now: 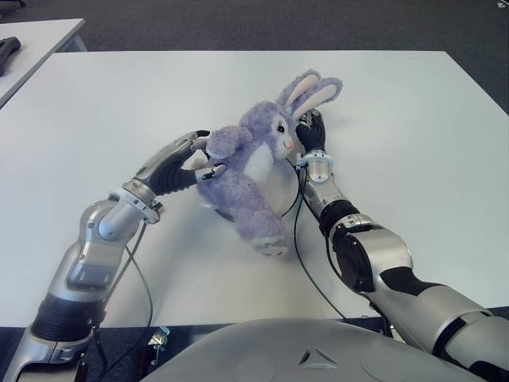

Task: Put the doll into the plate.

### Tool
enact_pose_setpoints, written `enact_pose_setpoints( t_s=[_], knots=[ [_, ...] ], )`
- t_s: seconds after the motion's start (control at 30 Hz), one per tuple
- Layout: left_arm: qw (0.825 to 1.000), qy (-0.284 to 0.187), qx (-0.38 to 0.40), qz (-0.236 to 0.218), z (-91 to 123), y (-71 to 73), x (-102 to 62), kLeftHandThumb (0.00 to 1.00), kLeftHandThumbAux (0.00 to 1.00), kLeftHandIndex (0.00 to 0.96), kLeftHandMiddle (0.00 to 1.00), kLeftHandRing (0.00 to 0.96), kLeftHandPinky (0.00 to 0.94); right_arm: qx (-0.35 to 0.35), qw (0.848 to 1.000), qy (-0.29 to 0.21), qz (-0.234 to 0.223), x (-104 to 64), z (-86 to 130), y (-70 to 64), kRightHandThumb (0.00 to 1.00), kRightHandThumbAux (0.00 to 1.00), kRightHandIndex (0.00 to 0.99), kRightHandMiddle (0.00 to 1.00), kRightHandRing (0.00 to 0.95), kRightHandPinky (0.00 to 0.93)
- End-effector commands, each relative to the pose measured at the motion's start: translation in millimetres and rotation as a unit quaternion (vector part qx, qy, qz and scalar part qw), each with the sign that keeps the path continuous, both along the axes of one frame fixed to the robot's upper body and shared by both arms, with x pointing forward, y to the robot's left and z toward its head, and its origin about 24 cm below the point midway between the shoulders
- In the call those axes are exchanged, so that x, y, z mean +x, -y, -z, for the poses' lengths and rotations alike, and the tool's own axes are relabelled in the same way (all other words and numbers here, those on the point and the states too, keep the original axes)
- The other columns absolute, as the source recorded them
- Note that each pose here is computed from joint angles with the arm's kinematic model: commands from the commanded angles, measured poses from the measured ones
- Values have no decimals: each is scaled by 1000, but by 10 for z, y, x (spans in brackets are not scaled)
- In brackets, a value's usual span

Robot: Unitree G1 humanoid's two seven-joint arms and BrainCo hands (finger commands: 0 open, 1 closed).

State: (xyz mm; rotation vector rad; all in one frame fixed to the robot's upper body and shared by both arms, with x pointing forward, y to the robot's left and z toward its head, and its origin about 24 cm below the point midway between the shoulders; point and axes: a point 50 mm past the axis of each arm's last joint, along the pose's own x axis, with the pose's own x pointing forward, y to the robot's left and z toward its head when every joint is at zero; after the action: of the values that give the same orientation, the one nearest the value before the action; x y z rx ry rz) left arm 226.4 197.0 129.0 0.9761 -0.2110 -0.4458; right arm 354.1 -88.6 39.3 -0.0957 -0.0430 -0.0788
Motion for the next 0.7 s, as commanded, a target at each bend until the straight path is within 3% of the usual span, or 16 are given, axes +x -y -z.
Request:
enact_pose_setpoints(
  t_s=[0.03,0.53,0.63,0.7],
  knots=[
    [999,-49,19,8,67,-71,-95,281,214,0,0,0,0,-9,972,-235,2,-721,1030,-25,691,738,412,357,338,307],
    [999,-53,10,-4,-88,-266,-181,352,217,0,0,0,0,-4,972,-236,5,-727,1032,-41,694,738,411,358,339,314],
    [999,-52,12,-10,-146,-329,-202,367,211,0,0,0,0,-6,972,-236,4,-728,1032,-40,694,737,412,360,341,315],
    [998,-57,14,-22,-133,-447,-212,359,210,0,0,0,0,-5,972,-236,5,-730,1034,-39,694,737,412,359,341,314]
  ],
)
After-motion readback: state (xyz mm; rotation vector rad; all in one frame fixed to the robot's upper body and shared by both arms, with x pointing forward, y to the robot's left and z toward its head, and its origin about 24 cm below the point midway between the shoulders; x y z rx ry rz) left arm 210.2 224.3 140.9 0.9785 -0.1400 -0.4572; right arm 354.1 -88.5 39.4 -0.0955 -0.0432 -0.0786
